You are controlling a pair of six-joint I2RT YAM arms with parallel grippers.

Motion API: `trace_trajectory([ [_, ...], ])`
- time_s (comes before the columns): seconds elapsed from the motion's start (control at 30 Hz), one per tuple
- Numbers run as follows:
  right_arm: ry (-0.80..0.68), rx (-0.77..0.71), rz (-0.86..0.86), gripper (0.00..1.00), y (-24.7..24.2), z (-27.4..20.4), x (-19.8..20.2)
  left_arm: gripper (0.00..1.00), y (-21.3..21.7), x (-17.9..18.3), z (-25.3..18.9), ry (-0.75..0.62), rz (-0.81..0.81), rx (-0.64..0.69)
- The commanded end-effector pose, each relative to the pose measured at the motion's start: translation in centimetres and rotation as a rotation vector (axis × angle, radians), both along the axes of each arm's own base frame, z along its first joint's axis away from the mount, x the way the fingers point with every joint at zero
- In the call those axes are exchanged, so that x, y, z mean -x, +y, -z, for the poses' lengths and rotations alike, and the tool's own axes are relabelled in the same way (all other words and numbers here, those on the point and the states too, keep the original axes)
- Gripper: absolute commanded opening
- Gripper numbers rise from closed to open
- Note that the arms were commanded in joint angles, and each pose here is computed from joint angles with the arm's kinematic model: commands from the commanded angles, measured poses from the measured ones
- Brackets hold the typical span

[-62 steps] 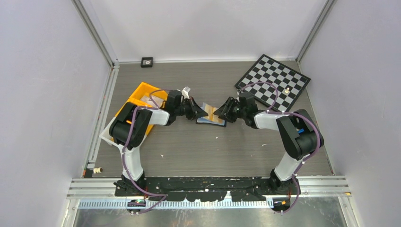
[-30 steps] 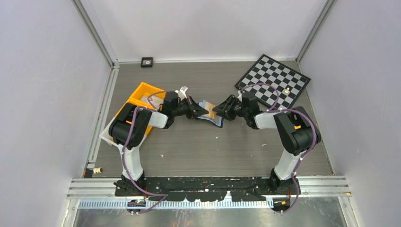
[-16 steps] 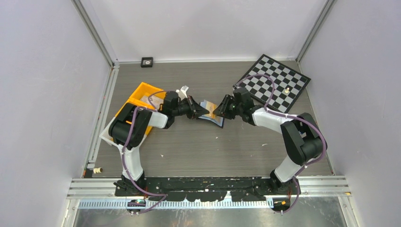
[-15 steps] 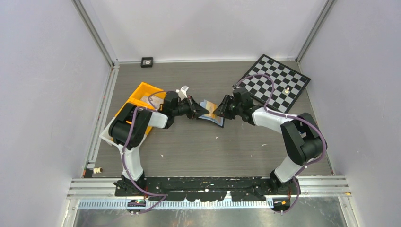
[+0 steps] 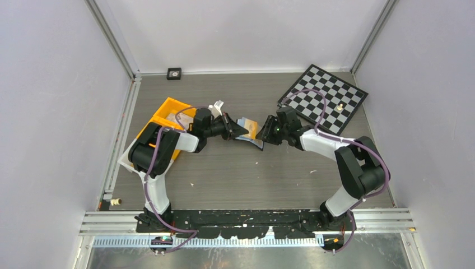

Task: Take the credit cards out of the card holder
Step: Remove the credit card from the card holder.

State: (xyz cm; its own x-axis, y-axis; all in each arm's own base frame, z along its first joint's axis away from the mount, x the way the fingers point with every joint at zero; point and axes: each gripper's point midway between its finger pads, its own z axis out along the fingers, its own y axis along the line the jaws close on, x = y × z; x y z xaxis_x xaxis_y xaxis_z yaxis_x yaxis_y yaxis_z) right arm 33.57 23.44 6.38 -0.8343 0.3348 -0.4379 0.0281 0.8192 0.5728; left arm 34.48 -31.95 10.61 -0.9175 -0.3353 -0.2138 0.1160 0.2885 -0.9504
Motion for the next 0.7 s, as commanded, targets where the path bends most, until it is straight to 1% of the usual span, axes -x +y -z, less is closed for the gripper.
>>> trace_trajectory([
  [0.0, -0.123, -0.171, 0.006, 0.44, 0.9, -4.3, -0.9, 0.00, -0.2, 0.0, -3.6, -0.114, 0.025, 0.058],
  [0.17, -0.148, -0.281, 0.034, 0.46, 0.2, -5.4, -1.1, 0.00, -0.2, 0.0, -3.4, -0.107, 0.025, 0.059],
  [0.3, -0.162, -0.356, 0.015, 0.55, 0.7, -6.0, -1.0, 0.00, -0.3, 0.1, -3.6, -0.105, 0.030, 0.072],
  [0.47, -0.164, -0.452, -0.031, 0.59, 2.1, -6.4, -1.0, 0.00, -0.6, 0.2, -4.1, -0.099, 0.047, 0.117],
  [0.57, -0.160, -0.501, -0.059, 0.58, 2.8, -6.7, -1.0, 0.00, -0.9, 0.4, -4.2, -0.093, 0.056, 0.136],
  [0.67, -0.149, -0.534, -0.076, 0.50, 3.2, -6.7, -0.9, 0.00, -1.1, 0.5, -4.1, -0.090, 0.062, 0.138],
])
